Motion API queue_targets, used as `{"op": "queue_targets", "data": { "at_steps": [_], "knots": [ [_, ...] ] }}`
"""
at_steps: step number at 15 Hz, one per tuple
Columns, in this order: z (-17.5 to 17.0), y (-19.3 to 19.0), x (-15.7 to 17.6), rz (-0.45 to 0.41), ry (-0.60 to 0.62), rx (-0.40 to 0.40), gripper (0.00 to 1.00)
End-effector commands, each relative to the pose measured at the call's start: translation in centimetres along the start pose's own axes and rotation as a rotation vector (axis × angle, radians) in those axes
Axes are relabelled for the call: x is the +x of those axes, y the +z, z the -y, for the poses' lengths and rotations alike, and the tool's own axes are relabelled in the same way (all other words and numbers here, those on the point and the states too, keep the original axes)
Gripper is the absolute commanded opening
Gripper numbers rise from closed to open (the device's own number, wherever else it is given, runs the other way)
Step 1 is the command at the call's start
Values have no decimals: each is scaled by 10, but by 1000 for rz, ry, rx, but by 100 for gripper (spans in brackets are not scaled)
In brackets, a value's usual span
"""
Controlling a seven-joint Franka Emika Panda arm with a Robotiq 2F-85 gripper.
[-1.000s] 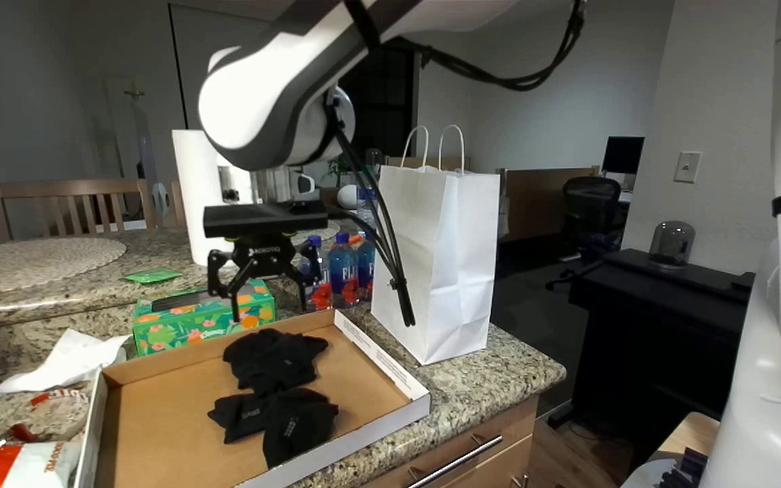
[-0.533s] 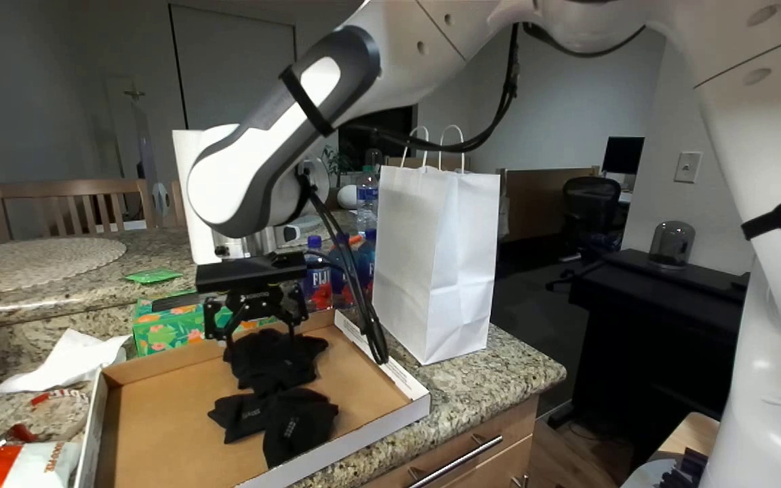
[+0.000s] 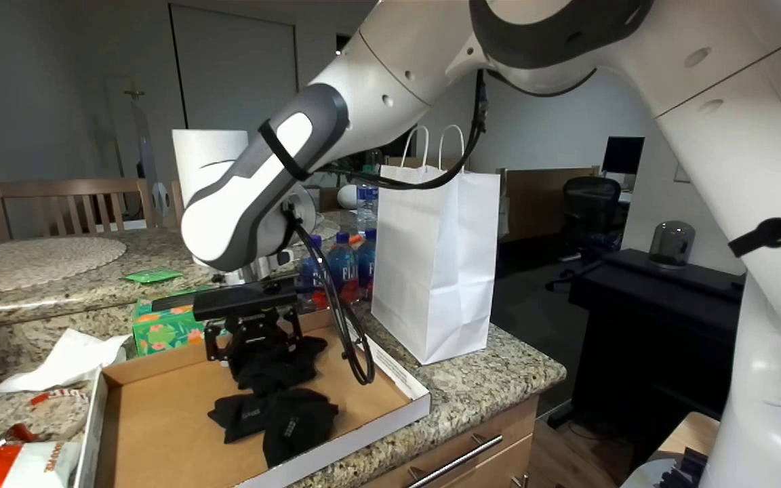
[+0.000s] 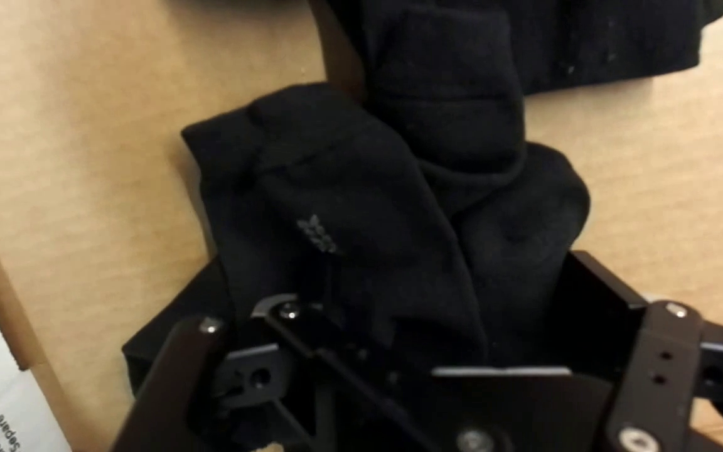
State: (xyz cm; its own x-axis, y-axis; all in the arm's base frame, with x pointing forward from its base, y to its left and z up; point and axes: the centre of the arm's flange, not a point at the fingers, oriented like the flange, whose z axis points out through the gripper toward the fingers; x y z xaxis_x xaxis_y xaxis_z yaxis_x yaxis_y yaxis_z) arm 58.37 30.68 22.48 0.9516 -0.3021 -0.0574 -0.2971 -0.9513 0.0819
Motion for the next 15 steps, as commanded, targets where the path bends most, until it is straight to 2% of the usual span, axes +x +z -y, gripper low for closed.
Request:
{"op": "queue_targets", "data": {
  "at_steps": [1, 9, 11, 13, 15],
  "knots": [
    [6, 8, 3, 20, 25, -27, 61],
    [-5, -6, 2, 60, 27, -100, 9],
    [-8, -13, -1, 70, 25, -120, 7],
    [-9, -22, -5, 83, 10, -142, 11],
    [-13, -41, -12, 75, -7, -153, 8]
  ]
}}
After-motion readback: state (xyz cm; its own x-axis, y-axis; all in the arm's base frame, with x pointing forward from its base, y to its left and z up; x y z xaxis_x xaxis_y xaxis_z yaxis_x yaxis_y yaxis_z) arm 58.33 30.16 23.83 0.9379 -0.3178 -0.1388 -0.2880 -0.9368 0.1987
